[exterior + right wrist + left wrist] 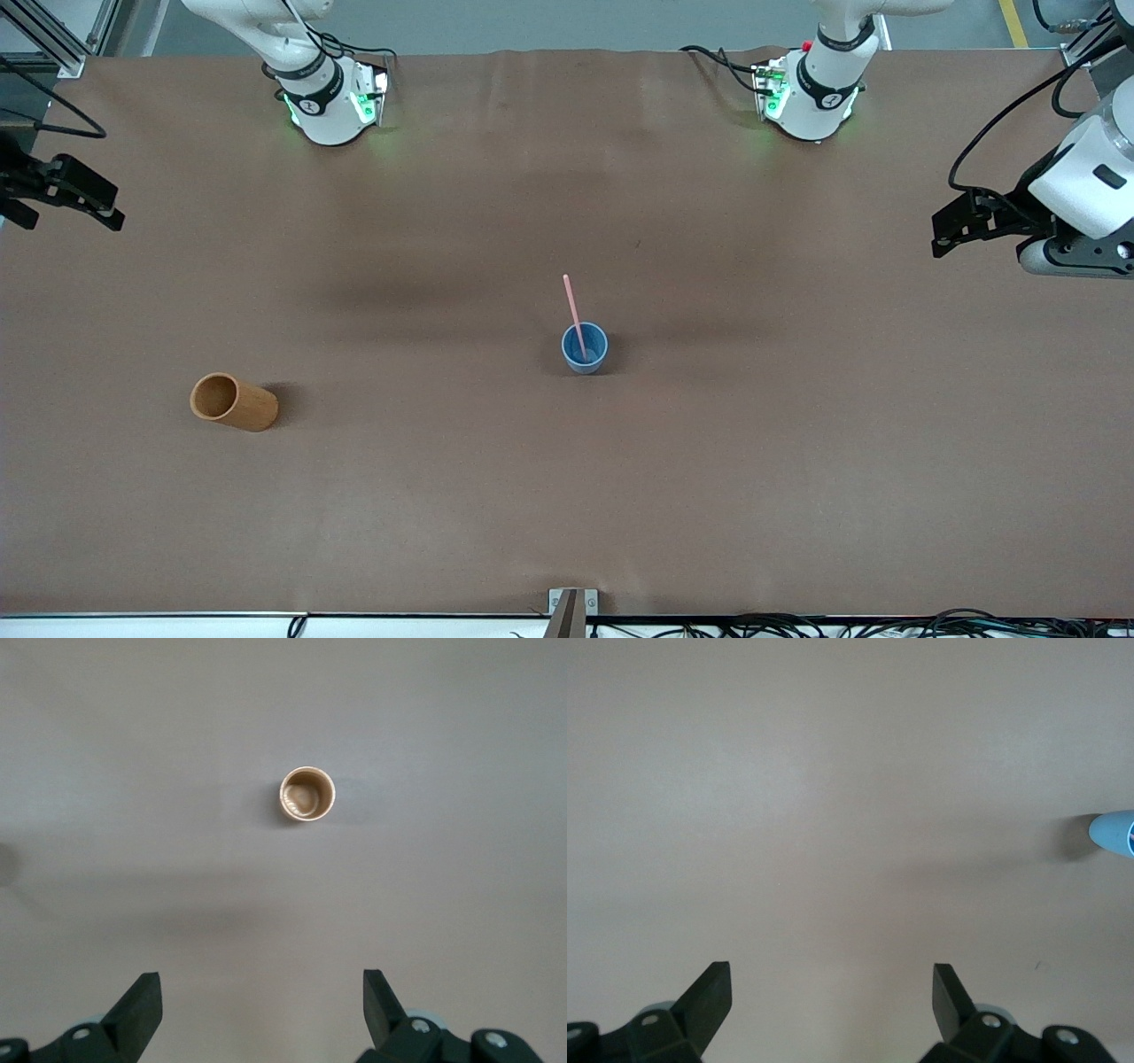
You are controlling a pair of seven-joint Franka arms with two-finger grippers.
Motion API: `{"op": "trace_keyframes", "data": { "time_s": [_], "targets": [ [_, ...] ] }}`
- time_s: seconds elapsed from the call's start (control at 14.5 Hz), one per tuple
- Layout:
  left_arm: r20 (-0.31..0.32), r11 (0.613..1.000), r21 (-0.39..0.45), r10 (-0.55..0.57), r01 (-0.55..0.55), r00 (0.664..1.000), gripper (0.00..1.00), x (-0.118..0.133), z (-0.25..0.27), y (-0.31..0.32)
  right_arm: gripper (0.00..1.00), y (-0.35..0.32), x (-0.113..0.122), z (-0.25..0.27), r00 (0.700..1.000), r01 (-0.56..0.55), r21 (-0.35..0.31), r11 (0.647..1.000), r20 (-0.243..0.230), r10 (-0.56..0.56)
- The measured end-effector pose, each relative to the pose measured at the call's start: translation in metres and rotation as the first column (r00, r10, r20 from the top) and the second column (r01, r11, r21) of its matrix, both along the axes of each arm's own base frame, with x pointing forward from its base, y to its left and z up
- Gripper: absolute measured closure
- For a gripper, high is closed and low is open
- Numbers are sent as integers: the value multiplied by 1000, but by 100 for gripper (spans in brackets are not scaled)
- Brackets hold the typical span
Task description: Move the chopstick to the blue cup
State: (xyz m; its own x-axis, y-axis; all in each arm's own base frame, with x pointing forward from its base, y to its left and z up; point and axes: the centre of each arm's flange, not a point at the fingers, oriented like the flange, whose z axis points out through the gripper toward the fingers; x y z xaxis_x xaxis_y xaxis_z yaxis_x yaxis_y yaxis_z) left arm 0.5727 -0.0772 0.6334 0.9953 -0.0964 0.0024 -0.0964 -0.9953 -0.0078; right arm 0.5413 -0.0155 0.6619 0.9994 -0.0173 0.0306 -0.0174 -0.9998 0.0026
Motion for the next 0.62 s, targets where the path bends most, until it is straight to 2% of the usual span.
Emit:
{"op": "trace_keyframes", "data": {
  "time_s": [0.14,0.62],
  "targets": [
    [0,1000,0,0,0,1000,0,0,0,0,0,-14,3,-5,1000,-16,21,1000,-4,16],
    [0,1000,0,0,0,1000,0,0,0,0,0,-16,4,-6,1000,-25,11,1000,-5,25]
  ]
}}
